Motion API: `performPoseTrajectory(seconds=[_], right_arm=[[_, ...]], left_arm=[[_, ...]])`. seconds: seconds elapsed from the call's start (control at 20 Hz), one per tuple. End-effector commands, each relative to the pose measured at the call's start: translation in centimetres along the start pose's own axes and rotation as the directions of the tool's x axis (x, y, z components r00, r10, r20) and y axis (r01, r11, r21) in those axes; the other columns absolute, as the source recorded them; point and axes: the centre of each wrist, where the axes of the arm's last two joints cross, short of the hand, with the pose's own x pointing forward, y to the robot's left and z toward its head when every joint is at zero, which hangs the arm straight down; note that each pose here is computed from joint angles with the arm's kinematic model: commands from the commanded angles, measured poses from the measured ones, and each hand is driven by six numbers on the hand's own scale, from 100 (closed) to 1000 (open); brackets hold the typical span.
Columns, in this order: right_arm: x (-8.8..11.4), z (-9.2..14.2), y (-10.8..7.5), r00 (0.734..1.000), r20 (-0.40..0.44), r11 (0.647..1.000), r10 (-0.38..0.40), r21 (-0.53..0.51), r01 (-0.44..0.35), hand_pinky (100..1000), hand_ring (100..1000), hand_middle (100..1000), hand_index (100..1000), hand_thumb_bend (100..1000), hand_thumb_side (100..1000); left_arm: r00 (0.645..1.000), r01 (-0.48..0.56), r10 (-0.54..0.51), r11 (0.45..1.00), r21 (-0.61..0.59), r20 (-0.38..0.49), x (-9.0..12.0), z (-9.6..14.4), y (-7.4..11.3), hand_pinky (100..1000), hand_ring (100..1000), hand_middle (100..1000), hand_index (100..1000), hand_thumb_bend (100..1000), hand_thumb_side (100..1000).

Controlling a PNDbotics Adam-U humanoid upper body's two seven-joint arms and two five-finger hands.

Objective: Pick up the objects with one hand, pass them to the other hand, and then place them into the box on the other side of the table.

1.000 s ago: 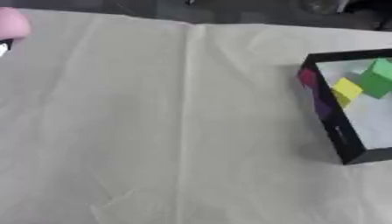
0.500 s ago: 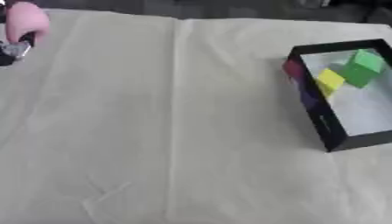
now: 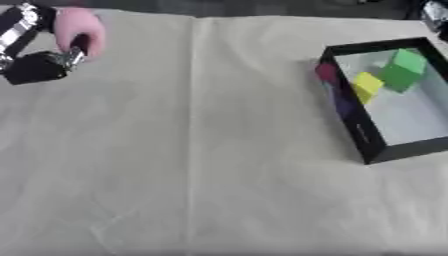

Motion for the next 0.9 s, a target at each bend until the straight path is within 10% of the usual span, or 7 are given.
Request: performPoseTrajectory(seconds=[0.05, 0.9], right_arm=[[1.4, -0.4, 0.0, 0.998, 0.044, 0.998, 0.049, 0.047, -0.051, 704, 792, 808, 813, 455, 100], [4.5, -1.0, 4.4, 0.988, 0.120, 0.945, 0.095, 0.300, -0.127, 724, 807, 822, 820, 511, 100]], left_arm=[[0.999, -0.003, 0.003, 1.000, 0.012, 0.054, 0.9, -0.9, -0.4, 740, 602, 471, 400, 100, 498], [0.986, -0.080, 0.080, 0.997, -0.006, 0.143, 1.6, -3.3, -6.1, 739, 595, 463, 397, 100, 552]])
